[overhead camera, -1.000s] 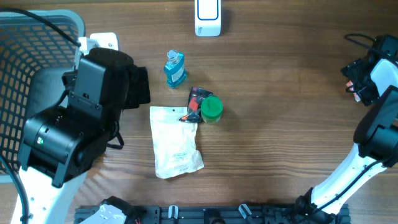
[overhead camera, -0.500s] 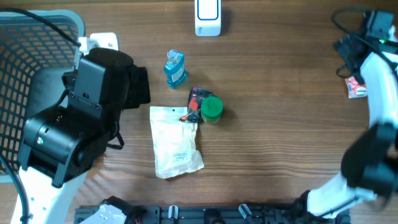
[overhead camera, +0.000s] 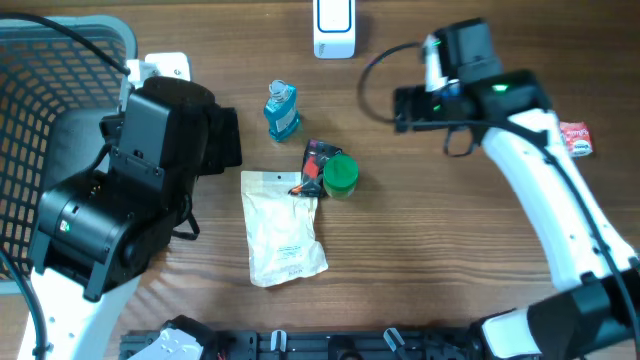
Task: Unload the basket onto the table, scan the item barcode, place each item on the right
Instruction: 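Move the right gripper to the green jar and grasp it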
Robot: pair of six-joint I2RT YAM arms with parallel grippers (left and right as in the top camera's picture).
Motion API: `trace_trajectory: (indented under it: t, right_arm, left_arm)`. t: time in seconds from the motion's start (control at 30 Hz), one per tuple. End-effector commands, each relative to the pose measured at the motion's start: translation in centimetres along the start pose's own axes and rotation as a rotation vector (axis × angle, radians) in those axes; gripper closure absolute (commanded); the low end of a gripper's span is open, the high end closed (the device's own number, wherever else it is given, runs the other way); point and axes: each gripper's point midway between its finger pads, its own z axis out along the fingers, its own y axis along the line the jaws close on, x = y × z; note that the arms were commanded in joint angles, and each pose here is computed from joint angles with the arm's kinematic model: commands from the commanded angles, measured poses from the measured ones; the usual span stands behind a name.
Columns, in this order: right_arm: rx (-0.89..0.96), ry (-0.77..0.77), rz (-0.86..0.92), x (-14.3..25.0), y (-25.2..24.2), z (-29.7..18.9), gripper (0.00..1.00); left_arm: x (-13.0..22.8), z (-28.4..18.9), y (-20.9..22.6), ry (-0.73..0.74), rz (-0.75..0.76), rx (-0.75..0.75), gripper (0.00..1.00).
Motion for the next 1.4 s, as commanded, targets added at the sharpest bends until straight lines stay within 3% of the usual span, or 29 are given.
trace_trajectory:
  t: [0.0, 0.2, 0.4, 0.57, 0.67, 0.87, 1.03, 1.37]
  right_arm:
    - [-0.184, 0.0, -0.227, 0.2, 4.3, 0.4, 0.0]
    - [-0.381, 0.01, -0.338, 1.0, 10.2, 1.0, 0.0]
    - [-0.417, 0.08, -0.422, 2.9, 14.3, 3.8, 0.0]
    - [-0.42, 0.105, -0.465, 3.8, 16.2, 5.3, 0.0]
    - [-0.416, 0.124, -0.48, 4.4, 16.6, 5.9, 0.0]
    - [-0.272, 0.14, -0.504, 4.2, 14.4, 7.6, 0.0]
    - [-0.271, 0.175, -0.544, 5.1, 14.2, 8.4, 0.0]
    - [-0.277, 0.352, -0.537, 8.9, 13.7, 11.9, 0.0]
  left_arm:
    - [-0.2, 0.0, 0.2, -0.005, -0.022, -0.004, 0.0]
    - [-0.2, 0.0, 0.2, -0.005, -0.022, -0.005, 0.0]
    - [-4.6, -0.5, 0.4, -0.187, -0.009, -0.042, 0.0]
    - [-5.1, -0.5, 0.9, -0.207, -0.004, -0.073, 0.0]
    - [-4.9, -0.6, 4.0, -0.207, -0.043, -0.225, 0.0]
    - [-4.4, 0.0, 9.3, -0.202, -0.289, -0.364, 0.0]
    - [-2.7, 1.4, 12.2, -0.163, -0.404, -0.457, 0.0]
    - [-0.3, 3.6, 13.6, -0.097, -0.439, -0.519, 0.0]
